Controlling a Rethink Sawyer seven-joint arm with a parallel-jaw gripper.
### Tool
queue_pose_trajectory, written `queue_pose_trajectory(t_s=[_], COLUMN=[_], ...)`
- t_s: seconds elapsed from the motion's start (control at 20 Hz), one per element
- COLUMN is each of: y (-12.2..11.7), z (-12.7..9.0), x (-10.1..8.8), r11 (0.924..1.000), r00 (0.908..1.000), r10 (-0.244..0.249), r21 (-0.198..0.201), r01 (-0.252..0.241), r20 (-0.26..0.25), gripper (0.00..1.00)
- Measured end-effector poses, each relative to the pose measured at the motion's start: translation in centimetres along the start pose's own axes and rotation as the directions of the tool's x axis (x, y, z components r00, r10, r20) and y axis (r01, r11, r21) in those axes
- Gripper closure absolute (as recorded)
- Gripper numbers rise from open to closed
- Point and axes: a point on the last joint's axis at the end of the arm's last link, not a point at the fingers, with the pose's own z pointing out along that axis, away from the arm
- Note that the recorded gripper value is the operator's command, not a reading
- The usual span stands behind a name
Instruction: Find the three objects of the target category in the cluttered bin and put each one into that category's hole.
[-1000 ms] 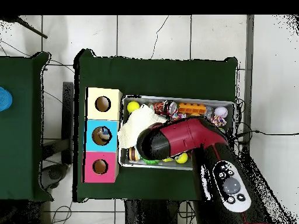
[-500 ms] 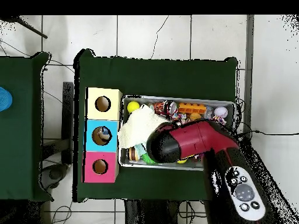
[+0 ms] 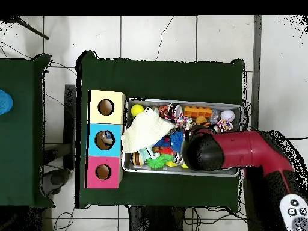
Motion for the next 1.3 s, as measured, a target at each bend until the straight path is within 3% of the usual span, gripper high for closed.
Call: queue_pose_trajectory(t_s=[0.15,0.3,0.45,0.7,0.75,0.8,0.9,0.95,1.1,1.2,1.25,1.3], y=[-1.0,-1.1,-0.1,1.6,2.3,2.7,3.2,3.6,4.0,3.9,3.6,3.2], z=[-0.8,-0.8,0.6,3.2,4.4,5.1,6.0,6.8,8.5,9.5,10.0,10.7], x=[0.3,0.5,0.9,1.7,2.2,2.5,2.9,3.4,4.3,4.8,5.0,5.3], r11=[0.9999,0.999,0.9889,0.9568,0.9382,0.9269,0.9116,0.8957,0.8647,0.8595,0.8595,0.8646], r00=[0.9999,0.9996,0.9924,0.966,0.9497,0.9396,0.9256,0.9113,0.8829,0.8776,0.8775,0.8819], r10=[0.008,-0.021,-0.12,-0.255,-0.31,-0.339,-0.375,-0.407,-0.464,-0.474,-0.474,-0.466], r21=[0.015,0.039,0.085,0.133,0.147,0.154,0.161,0.169,0.18,0.179,0.178,0.176], r01=[-0.008,0.022,0.122,0.259,0.313,0.342,0.378,0.411,0.469,0.479,0.479,0.471], r20=[-0.015,-0.017,-0.027,-0.042,-0.045,-0.048,-0.053,-0.06,-0.071,-0.074,-0.073,-0.068], gripper=[0.0,0.0,0.0,0.0,0.0,0.0,0.0,0.0,0.0,0.0,0.0,0.0])
